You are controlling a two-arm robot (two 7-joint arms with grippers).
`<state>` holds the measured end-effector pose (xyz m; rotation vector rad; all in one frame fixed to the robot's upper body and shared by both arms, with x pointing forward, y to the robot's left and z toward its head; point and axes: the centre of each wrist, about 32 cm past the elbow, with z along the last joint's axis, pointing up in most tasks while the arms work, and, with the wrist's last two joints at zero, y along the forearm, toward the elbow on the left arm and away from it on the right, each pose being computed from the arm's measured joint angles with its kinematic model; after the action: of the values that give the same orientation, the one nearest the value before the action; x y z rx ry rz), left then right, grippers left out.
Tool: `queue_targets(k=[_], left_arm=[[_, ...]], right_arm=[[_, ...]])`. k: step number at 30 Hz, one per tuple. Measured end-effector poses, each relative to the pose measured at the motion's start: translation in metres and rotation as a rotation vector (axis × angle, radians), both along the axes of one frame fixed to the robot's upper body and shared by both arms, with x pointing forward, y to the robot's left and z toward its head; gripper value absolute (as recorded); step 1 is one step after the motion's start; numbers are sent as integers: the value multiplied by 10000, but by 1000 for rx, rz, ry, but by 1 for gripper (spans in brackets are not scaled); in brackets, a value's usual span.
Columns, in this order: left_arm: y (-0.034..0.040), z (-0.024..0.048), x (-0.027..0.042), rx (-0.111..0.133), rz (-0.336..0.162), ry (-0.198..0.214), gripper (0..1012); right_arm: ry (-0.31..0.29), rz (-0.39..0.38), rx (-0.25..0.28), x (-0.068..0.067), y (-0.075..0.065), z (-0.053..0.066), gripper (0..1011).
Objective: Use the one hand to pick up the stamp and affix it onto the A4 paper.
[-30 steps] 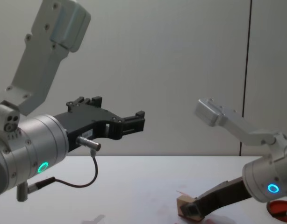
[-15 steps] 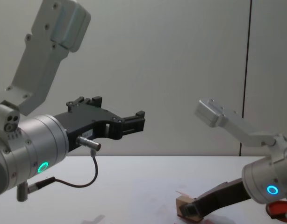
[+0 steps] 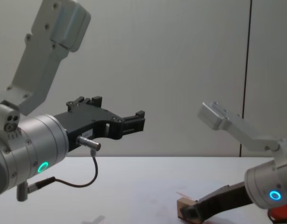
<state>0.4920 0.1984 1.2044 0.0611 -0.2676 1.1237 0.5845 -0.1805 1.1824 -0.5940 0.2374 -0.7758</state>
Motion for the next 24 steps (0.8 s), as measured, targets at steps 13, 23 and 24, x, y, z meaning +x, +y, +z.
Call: queue_targets(k=[13,23,24], left_arm=[[0,0,0,0,0,0,1002],[0,0,0,0,0,0,1002],[0,0,0,0,0,0,1002]], right_arm=[[8,-7,-3,-39,-16,-58,218],[15,-15,0,-61,-27,-110,218],[15,-16,0,-61,-28,-112,218]])
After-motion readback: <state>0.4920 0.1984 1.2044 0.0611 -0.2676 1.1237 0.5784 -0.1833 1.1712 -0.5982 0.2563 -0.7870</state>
